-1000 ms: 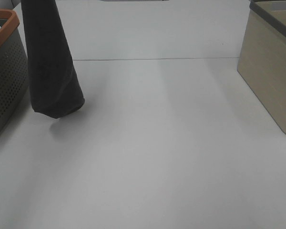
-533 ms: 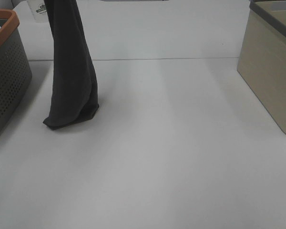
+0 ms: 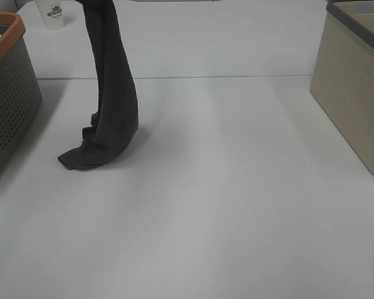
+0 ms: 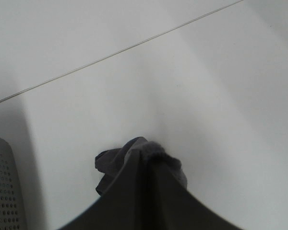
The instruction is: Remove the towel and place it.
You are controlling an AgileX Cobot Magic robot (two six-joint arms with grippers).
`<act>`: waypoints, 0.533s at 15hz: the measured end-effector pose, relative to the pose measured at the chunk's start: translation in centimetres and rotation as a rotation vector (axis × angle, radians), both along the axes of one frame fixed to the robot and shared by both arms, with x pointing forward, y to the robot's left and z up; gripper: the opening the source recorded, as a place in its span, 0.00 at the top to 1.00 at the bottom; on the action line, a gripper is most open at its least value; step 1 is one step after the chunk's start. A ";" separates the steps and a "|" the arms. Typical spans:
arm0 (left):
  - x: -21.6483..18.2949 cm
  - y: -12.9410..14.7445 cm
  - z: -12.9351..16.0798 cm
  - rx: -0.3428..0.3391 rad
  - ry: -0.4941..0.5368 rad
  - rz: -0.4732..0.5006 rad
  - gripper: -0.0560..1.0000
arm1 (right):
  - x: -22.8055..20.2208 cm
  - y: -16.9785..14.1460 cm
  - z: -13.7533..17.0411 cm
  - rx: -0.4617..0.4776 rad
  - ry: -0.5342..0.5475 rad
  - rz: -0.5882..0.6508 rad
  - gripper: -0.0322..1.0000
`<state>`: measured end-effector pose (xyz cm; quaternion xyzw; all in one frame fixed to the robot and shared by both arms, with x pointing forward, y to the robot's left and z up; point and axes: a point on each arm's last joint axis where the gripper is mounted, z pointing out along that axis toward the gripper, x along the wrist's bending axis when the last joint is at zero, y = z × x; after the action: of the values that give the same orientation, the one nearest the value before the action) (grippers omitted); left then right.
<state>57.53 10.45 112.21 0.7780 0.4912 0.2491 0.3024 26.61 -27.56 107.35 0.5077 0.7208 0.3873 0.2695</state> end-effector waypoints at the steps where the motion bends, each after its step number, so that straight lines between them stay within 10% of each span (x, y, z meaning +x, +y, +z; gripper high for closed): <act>1: 0.0 0.0 0.0 0.005 -0.003 -0.002 0.95 | 0.8 0.2 0.3 0.006 0.009 0.022 0.29; 8: -1.0 0.5 6.6 0.099 -0.271 -0.241 0.95 | 7.8 2.3 0.6 0.117 0.003 0.172 0.30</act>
<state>56.53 10.99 118.82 0.8044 0.3365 0.3375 0.3547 34.45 -25.28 107.99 0.4594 0.7382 0.4498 0.2042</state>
